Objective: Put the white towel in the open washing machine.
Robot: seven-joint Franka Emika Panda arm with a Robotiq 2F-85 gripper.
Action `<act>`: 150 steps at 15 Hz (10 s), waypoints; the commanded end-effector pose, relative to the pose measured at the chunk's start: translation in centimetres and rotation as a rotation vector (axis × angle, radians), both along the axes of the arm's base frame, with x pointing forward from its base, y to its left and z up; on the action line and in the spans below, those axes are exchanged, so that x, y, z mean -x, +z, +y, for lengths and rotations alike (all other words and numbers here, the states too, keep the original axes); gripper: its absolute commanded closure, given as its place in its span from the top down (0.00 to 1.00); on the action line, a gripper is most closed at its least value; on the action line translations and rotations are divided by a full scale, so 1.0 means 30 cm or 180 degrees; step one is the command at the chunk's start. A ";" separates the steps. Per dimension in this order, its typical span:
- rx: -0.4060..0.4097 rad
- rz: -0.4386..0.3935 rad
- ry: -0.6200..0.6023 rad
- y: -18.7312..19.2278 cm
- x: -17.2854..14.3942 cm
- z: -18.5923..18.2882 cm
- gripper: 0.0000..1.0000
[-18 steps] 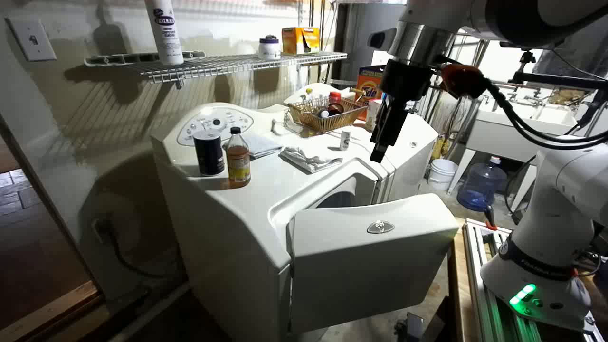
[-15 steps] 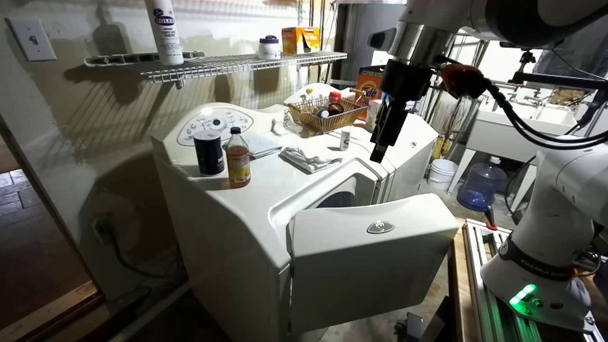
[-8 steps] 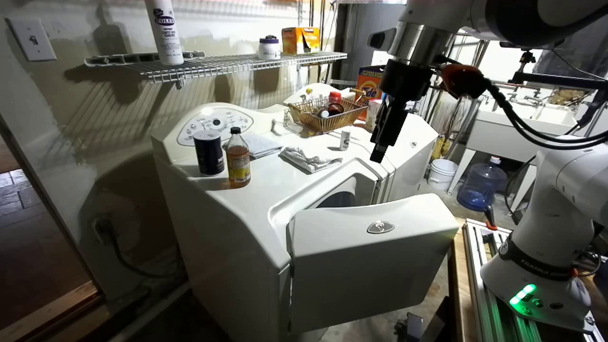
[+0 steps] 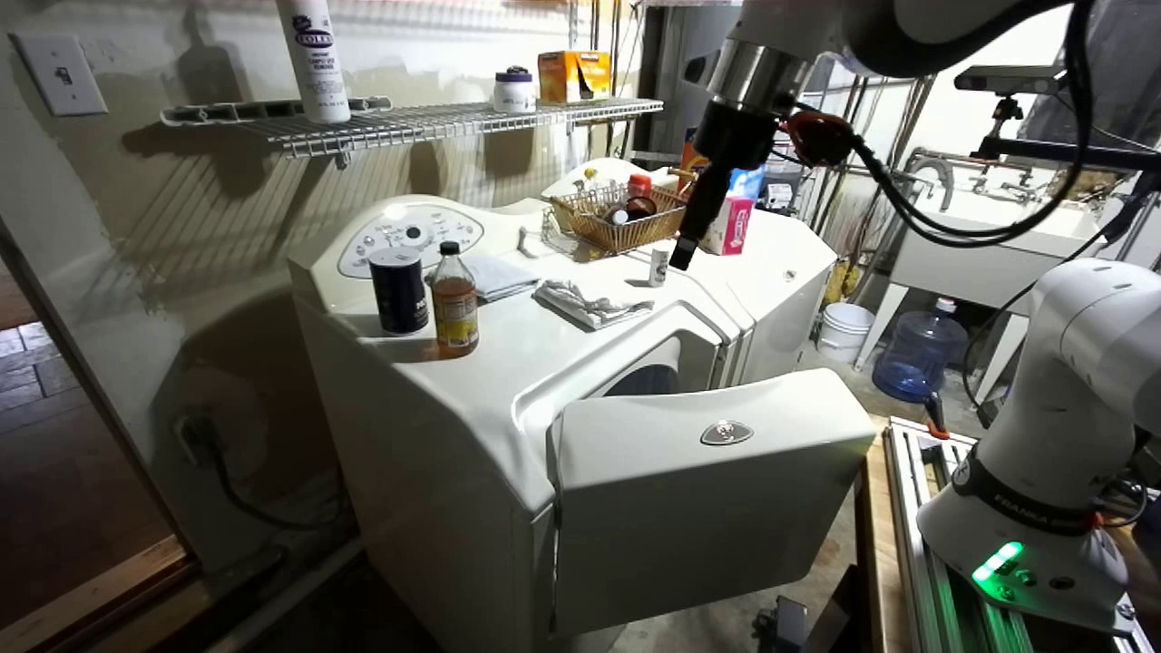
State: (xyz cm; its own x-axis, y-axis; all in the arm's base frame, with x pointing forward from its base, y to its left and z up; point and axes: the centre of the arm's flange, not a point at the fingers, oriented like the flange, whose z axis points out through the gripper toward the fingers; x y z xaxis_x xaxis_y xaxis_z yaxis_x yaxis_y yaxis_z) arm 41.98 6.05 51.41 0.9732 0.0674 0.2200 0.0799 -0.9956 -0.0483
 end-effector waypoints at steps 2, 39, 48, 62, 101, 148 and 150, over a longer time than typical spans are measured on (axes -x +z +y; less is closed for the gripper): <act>-0.0004 0.0035 -0.0264 -0.061 -0.256 -0.254 1.00; 0.0250 0.0359 -0.1047 -0.834 -0.775 -0.858 0.72; 0.0205 0.0435 -0.1116 -0.839 -0.763 -0.835 0.10; 0.0237 0.0371 -0.1173 -0.775 -0.713 -0.803 0.37; 0.0351 0.0510 -0.1463 -0.581 -0.500 -0.694 0.03; -0.0207 0.1088 -0.1723 -1.314 -0.356 -0.758 0.00; -0.0266 0.0913 -0.1779 -1.333 -0.311 -0.756 0.00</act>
